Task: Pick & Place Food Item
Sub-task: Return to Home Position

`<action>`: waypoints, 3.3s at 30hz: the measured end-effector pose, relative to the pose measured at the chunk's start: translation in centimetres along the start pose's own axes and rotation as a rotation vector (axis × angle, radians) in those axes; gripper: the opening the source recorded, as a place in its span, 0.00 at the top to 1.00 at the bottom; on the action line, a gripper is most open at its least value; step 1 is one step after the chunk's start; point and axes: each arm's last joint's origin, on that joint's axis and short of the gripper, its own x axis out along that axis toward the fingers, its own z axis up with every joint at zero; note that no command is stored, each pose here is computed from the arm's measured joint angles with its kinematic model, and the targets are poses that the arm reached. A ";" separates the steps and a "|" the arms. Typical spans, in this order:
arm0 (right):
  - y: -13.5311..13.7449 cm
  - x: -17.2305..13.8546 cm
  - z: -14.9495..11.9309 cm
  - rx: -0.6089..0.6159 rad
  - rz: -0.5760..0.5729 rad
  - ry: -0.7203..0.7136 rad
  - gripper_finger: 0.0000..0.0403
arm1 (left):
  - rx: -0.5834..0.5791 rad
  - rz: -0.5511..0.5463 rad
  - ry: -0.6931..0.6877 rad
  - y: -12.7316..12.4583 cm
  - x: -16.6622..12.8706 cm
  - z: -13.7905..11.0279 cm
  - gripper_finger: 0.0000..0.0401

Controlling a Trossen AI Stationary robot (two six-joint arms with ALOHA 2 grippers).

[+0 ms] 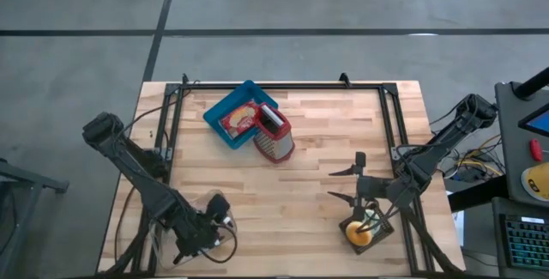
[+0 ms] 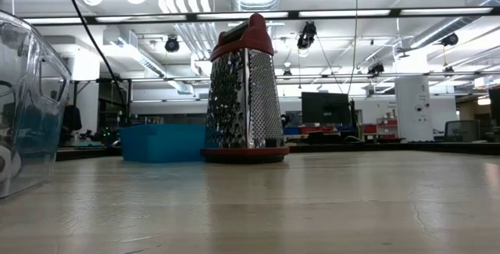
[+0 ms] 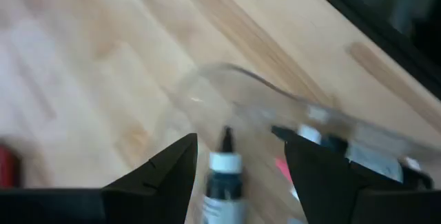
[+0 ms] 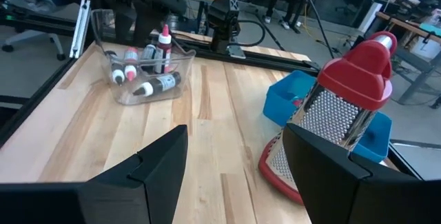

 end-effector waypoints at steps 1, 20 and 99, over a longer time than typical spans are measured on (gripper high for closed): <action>0.0 0.0 0.0 0.002 0.000 -0.002 0.42 | -0.019 0.023 -0.019 0.1 -0.2 0.1 0.45; -0.9 -1.3 2.0 0.084 0.096 -0.119 0.42 | -0.221 0.001 -0.271 1.6 -3.9 0.9 0.45; -5.4 -10.0 -10.3 0.110 1.035 -0.360 0.42 | -0.338 -0.026 -1.032 0.6 -3.4 -20.1 0.45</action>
